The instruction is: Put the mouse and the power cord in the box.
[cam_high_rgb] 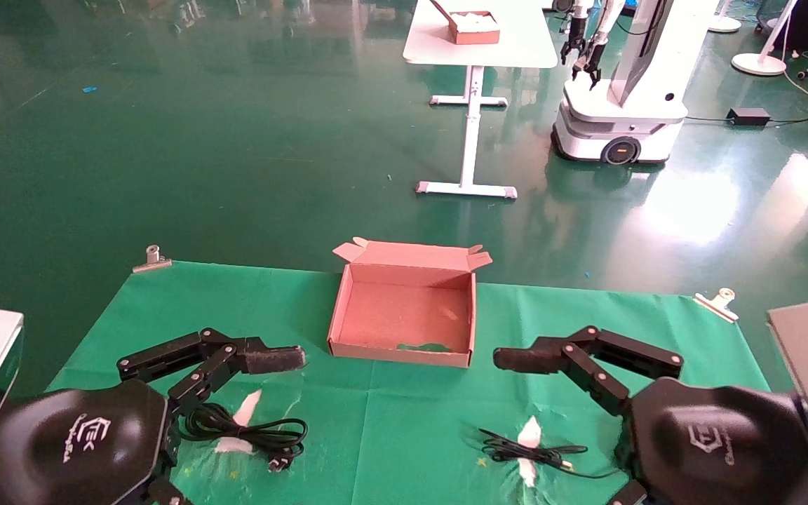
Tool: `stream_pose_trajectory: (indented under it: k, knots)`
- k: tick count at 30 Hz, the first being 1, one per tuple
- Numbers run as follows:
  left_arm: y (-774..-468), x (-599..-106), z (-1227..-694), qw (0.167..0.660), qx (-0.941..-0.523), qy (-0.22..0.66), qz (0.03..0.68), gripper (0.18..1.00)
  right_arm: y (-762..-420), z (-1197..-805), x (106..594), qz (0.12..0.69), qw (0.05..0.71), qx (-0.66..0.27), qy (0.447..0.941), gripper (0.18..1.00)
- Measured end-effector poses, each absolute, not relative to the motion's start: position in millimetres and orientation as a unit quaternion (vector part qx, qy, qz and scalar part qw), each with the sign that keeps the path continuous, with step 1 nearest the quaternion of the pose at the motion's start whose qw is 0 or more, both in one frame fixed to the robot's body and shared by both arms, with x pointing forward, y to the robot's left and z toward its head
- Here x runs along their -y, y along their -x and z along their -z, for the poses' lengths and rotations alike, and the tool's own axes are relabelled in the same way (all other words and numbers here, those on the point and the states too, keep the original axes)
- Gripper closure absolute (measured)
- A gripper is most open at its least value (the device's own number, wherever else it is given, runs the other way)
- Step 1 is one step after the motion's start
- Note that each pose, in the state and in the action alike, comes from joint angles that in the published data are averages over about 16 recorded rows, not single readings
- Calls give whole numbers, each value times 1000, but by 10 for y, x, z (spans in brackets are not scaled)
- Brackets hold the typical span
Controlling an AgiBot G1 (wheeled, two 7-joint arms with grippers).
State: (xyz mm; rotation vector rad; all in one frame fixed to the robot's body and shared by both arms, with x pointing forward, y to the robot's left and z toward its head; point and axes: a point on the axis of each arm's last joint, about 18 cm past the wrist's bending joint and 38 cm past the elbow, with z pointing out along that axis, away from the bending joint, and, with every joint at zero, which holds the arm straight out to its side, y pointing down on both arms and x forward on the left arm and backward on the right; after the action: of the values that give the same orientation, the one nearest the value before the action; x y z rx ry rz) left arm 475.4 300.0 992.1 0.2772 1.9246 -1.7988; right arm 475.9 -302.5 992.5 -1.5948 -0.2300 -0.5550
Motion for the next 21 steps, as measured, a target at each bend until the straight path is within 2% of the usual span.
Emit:
stream_pose_trajectory:
  k: [21]
  knots:
    - [-4754,-3000,-9921,244,-705,-101,659,184,-4759,-9925,3025,245,658,102,704,178]
